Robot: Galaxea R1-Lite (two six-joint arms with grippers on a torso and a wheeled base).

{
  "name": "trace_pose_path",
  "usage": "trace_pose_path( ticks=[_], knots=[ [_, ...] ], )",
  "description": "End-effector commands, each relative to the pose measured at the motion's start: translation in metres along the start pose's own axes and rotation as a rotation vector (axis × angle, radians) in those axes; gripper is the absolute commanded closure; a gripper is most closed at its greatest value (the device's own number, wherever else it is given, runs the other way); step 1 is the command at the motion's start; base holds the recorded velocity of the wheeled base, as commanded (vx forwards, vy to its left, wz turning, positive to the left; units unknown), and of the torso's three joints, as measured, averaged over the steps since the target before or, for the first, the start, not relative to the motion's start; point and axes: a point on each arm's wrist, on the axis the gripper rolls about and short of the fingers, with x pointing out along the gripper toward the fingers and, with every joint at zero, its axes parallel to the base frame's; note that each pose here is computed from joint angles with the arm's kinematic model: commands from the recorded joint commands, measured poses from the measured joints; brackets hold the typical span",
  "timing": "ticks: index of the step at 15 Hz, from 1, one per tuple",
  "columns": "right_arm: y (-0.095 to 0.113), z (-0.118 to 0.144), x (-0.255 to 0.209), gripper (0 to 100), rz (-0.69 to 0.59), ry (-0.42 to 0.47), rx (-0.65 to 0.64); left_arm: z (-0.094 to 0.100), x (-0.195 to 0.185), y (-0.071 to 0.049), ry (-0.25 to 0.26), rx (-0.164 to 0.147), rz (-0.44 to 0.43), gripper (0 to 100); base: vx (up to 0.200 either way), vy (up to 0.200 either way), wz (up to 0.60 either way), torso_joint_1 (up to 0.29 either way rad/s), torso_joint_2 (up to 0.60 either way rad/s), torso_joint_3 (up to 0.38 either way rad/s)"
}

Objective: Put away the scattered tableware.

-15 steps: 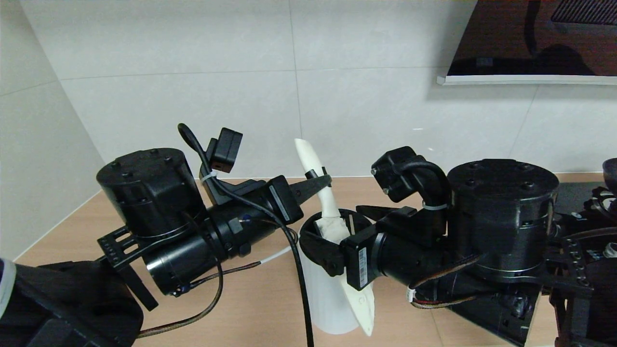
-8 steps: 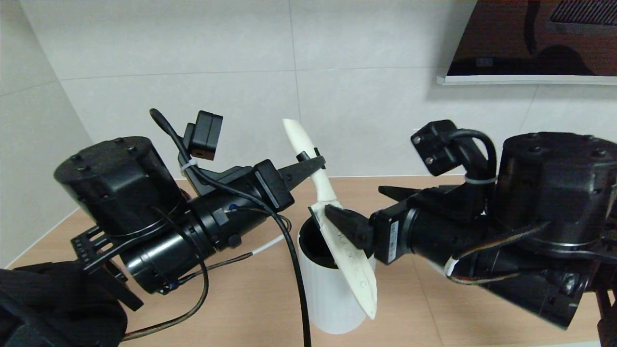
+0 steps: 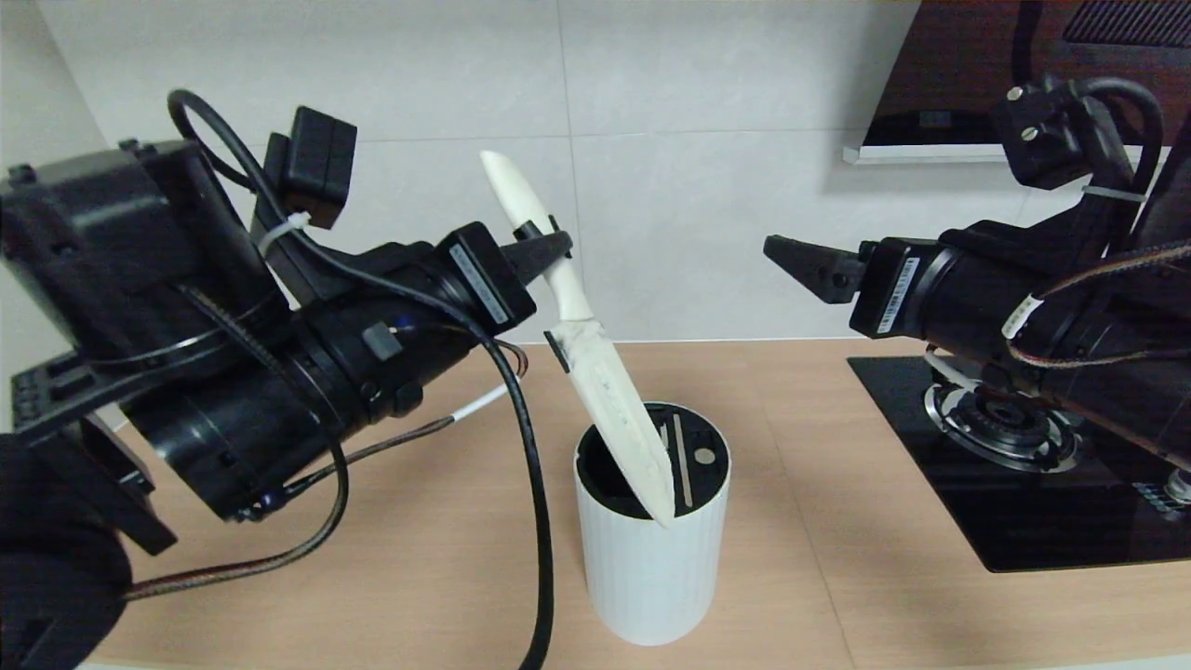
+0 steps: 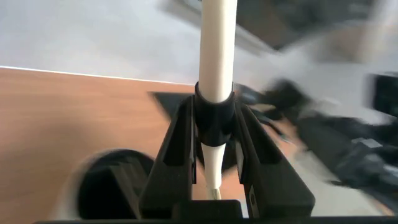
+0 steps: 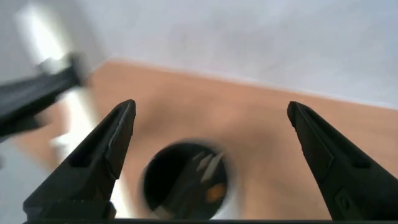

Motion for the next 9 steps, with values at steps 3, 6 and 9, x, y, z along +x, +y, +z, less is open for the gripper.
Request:
trace_pose_path(
  ticks=[3,6,9],
  knots=[
    [-0.010,0.005,0.001,0,-0.039,-0.019,0.000,0.018,-0.001,-0.022,-0.074,0.191,0.011,100,0.000,0.000,0.00,0.000,0.00,0.000],
    [-0.010,0.001,0.007,0,-0.043,-0.038,0.006,-0.024,0.009,-0.032,-0.096,0.378,0.178,100,0.000,0.000,0.00,0.000,0.00,0.000],
    [-0.011,0.004,0.005,0,-0.047,-0.051,0.006,-0.044,0.024,-0.031,-0.222,0.499,0.226,100,0.000,0.000,0.00,0.000,0.00,0.000]
  ],
)
